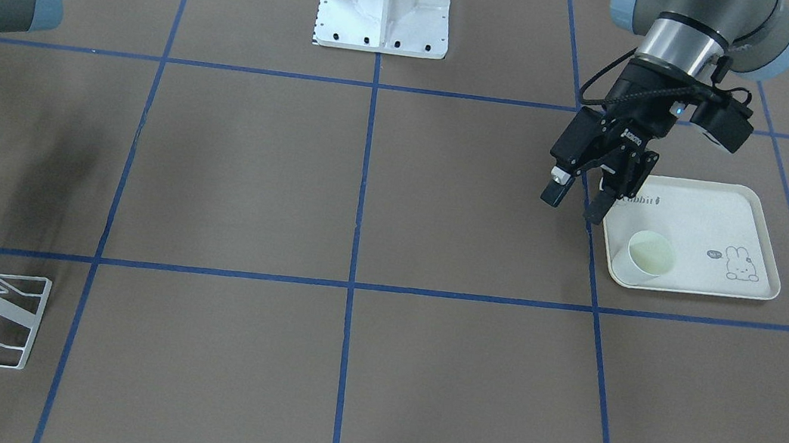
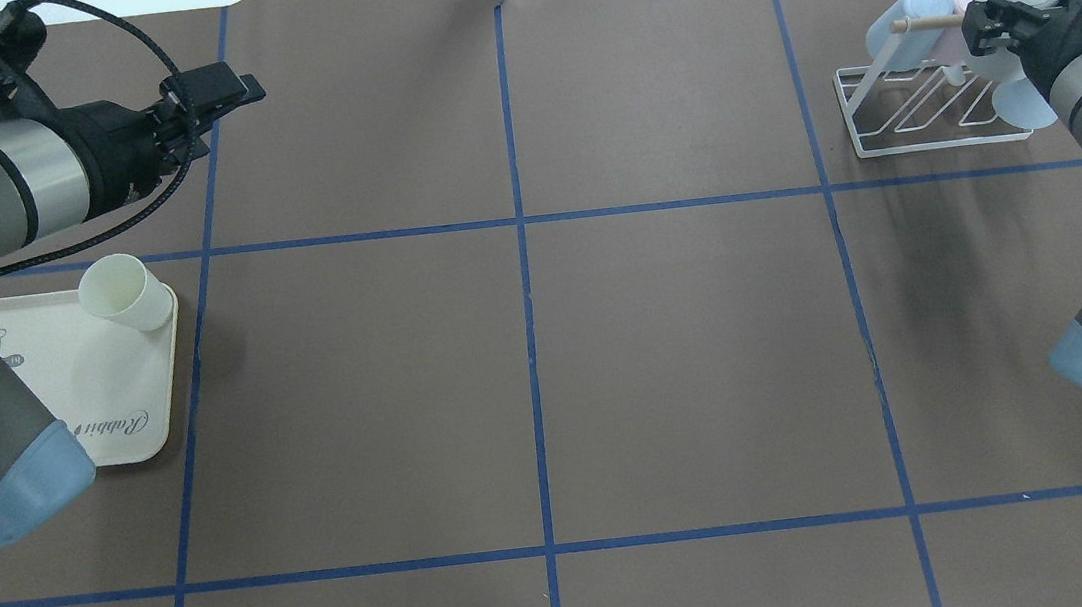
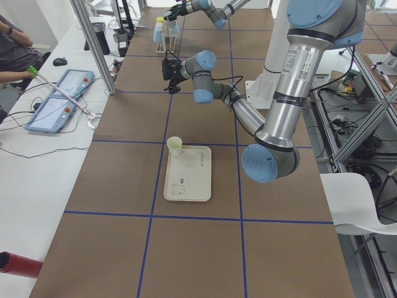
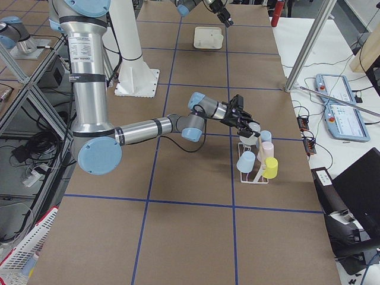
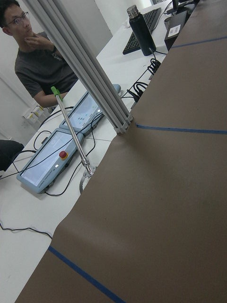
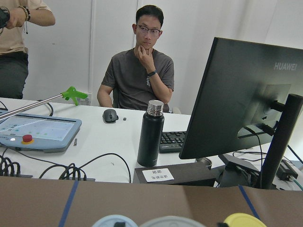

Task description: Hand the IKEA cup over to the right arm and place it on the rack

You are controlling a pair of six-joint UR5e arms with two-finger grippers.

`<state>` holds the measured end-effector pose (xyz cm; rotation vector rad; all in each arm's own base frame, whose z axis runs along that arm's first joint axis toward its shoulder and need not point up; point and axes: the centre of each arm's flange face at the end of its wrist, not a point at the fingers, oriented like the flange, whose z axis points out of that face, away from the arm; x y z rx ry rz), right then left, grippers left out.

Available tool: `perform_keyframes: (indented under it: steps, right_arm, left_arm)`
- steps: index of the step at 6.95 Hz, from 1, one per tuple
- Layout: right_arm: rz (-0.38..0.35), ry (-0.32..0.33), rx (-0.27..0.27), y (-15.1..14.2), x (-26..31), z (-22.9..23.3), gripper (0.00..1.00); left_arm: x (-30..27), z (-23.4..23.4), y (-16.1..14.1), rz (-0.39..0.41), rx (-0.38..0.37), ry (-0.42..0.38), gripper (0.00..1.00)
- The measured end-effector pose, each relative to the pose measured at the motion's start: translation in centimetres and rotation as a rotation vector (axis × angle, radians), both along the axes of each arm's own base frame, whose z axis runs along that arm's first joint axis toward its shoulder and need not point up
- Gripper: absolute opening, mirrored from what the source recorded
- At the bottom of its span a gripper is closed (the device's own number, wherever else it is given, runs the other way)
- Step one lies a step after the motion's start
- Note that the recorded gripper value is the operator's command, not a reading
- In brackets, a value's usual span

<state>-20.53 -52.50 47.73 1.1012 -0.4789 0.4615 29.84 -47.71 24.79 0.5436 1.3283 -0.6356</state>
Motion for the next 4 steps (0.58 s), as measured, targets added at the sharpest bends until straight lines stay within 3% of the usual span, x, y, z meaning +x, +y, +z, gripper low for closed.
perform_keyframes:
  steps: [4]
  right_arm:
    - [0.004,0.000,-0.008,-0.31,-0.10,0.46,0.00]
  left_arm:
    - [-0.05,-0.12,0.07,0.001,0.002,0.002,1.00]
